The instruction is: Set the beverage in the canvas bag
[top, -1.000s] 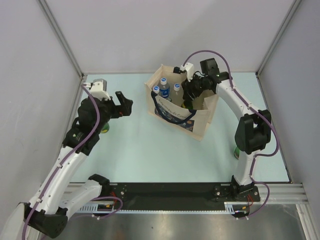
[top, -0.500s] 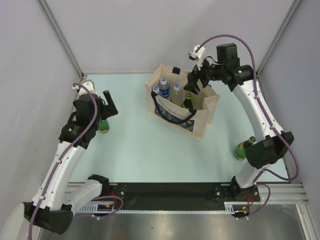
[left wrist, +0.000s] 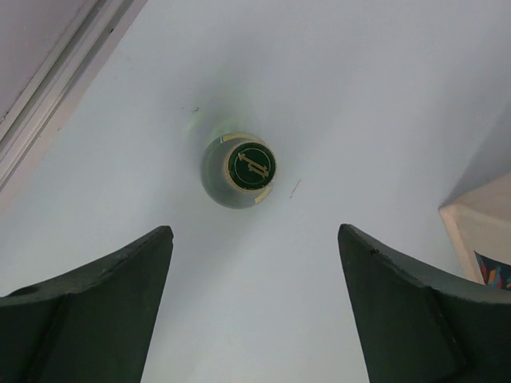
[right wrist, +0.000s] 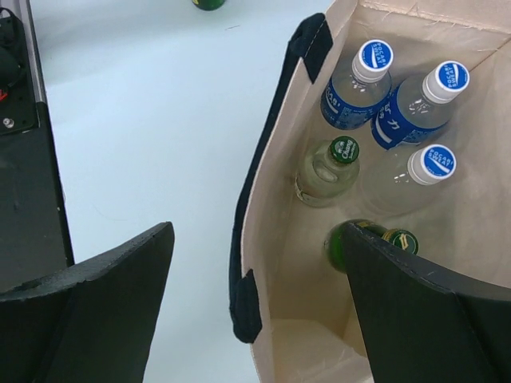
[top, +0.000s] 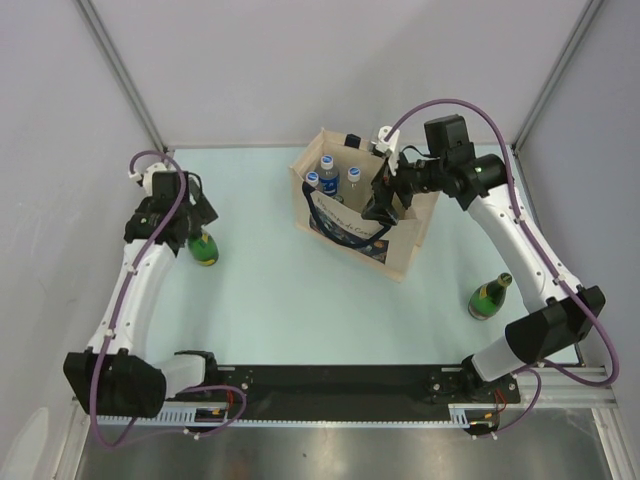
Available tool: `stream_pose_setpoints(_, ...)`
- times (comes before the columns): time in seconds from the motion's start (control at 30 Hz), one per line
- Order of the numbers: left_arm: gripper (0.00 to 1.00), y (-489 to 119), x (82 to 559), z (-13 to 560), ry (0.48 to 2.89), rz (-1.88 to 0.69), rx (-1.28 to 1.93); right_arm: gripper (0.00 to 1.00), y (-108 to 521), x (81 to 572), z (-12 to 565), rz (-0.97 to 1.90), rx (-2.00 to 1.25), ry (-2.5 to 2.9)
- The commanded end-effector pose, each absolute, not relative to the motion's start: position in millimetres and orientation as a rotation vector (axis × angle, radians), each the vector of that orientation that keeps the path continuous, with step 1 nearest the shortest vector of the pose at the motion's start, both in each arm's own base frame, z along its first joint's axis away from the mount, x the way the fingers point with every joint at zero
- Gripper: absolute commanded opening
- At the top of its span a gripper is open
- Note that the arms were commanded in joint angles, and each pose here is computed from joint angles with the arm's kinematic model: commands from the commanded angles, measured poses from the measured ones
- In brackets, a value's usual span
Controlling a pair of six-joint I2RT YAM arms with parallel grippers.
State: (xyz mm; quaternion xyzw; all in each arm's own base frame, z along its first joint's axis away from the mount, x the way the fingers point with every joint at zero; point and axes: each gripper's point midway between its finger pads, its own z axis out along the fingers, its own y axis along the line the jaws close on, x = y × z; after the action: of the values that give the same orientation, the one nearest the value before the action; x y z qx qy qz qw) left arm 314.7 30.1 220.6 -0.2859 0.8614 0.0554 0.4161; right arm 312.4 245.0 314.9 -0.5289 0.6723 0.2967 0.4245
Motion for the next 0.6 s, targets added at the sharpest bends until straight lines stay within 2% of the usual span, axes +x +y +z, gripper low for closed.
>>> stream_pose_setpoints(0.0,0.86,41,324,220,2.146,0.140,-0.820,0.91,246,300,335,0.771,-1.310,1.612)
stream_pose_setpoints(0.17,0.75,56,337,205,2.173,0.190,-0.854,0.91,245,301,333,0.766,-1.301,1.622)
stream_pose_setpoints(0.23,0.66,60,342,200,2.186,0.209,-0.853,0.91,244,301,332,0.759,-1.300,1.624)
stream_pose_setpoints(0.3,0.61,63,348,199,2.182,0.216,-0.852,0.91,244,302,331,0.751,-1.302,1.627)
stream_pose_setpoints(0.57,0.60,64,361,193,2.207,0.221,-0.827,0.91,241,303,327,0.738,-1.298,1.639)
